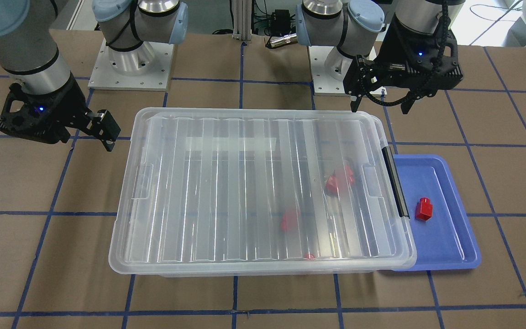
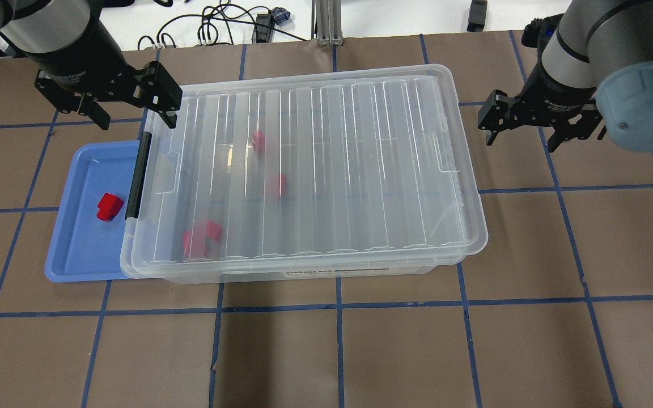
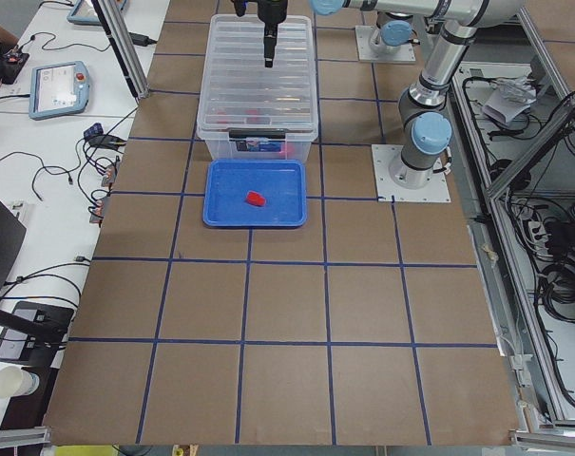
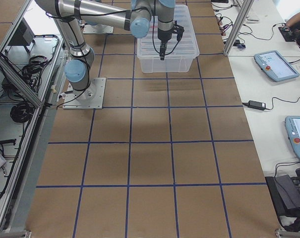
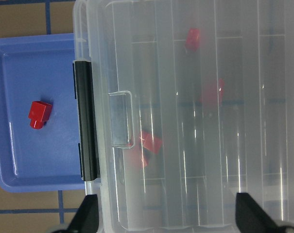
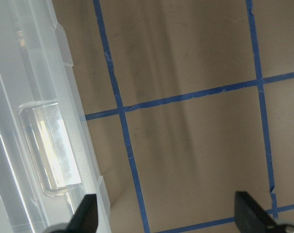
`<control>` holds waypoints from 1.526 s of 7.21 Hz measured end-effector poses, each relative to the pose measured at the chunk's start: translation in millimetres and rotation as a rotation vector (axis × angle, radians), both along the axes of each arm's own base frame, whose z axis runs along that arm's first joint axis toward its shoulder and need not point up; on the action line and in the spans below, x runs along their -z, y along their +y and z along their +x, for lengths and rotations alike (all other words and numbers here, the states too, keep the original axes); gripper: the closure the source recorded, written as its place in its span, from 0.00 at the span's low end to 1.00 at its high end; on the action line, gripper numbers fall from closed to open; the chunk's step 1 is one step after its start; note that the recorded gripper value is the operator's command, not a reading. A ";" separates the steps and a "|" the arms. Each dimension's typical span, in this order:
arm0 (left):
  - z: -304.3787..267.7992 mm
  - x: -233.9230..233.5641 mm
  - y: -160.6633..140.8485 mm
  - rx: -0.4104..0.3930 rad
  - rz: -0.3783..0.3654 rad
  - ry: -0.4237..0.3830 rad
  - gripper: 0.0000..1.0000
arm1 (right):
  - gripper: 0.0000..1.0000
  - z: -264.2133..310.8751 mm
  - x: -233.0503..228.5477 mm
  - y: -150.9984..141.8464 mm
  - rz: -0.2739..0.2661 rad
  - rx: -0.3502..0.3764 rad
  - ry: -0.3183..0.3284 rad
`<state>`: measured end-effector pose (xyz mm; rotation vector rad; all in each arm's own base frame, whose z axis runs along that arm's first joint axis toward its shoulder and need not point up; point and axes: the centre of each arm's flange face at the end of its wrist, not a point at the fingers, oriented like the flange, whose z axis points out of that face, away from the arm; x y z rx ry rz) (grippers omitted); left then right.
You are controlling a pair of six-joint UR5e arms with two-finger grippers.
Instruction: Place red block in blue tray from box
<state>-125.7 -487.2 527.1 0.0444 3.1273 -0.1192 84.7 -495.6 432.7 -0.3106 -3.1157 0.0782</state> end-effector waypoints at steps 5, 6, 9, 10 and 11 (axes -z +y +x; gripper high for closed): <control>1.8 3.8 -6.1 0.000 0.003 0.000 0.00 | 0.00 7.3 -51.9 37.3 0.039 0.013 -0.031; 2.8 7.5 -9.4 -0.003 0.006 -0.001 0.00 | 0.00 4.8 -64.9 39.7 0.047 0.015 -0.003; 1.1 17.7 -10.5 -0.006 0.040 0.004 0.00 | 0.00 14.7 -74.2 44.8 0.066 -0.001 0.010; 0.5 19.7 -7.9 -0.012 0.063 0.008 0.00 | 0.00 17.6 -73.6 45.8 0.068 -0.008 0.007; -0.5 20.1 -4.4 -0.014 0.080 0.009 0.00 | 0.00 18.6 -73.7 46.7 0.068 -0.012 0.007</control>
